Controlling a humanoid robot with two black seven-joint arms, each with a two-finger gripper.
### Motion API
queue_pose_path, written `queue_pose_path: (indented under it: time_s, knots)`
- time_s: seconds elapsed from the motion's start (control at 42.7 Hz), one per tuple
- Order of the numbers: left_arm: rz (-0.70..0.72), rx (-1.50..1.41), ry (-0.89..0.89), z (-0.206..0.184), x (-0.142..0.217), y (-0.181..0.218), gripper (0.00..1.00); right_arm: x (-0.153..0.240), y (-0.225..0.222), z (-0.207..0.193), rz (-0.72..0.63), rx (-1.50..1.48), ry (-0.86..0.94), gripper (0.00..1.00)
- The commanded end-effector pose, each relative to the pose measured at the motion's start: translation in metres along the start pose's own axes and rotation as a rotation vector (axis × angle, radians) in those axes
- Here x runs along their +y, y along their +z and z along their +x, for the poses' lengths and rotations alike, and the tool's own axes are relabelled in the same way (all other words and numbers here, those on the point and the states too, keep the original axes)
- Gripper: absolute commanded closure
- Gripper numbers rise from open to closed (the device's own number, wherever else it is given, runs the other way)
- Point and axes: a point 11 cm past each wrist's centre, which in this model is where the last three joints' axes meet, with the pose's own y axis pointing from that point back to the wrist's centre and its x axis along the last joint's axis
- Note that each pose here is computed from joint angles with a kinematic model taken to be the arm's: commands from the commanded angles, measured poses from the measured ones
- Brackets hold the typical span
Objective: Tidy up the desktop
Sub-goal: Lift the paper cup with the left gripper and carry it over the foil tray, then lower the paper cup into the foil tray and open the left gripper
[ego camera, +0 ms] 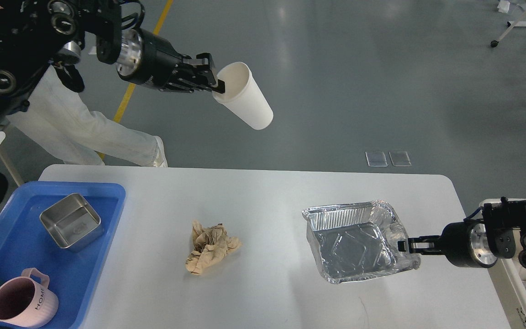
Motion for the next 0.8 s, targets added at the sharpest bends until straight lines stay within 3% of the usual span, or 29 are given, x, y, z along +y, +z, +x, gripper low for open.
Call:
queue_pose_path:
  time_s: [0.0, 0.117, 0.187, 0.211, 0.445, 0.773]
  knots:
    - [-0.031, -0.045, -0.104, -0.025, -0.051, 0.036, 0.98, 0.002, 0.002, 0.001, -0.001, -0.004, 0.005, 1.0]
    - [-0.047, -0.121, -0.224, -0.063, -0.097, 0.071, 0.98, 0.002, 0.002, 0.001, -0.001, -0.004, 0.005, 1.0]
    - [-0.048, -0.127, -0.238, -0.068, -0.103, 0.076, 0.98, 0.002, 0.002, 0.001, -0.001, -0.004, 0.007, 1.0]
    - [-0.07, -0.147, -0.278, -0.083, -0.122, 0.098, 0.98, 0.002, 0.001, 0.0, 0.001, -0.004, 0.005, 1.0]
    - [-0.098, -0.192, -0.323, -0.105, -0.149, 0.144, 0.98, 0.0, -0.003, -0.001, 0.017, 0.0, -0.001, 1.0]
    - [-0.061, -0.208, -0.341, -0.113, -0.156, 0.138, 0.98, -0.001, -0.008, -0.002, 0.029, 0.004, -0.006, 1.0]
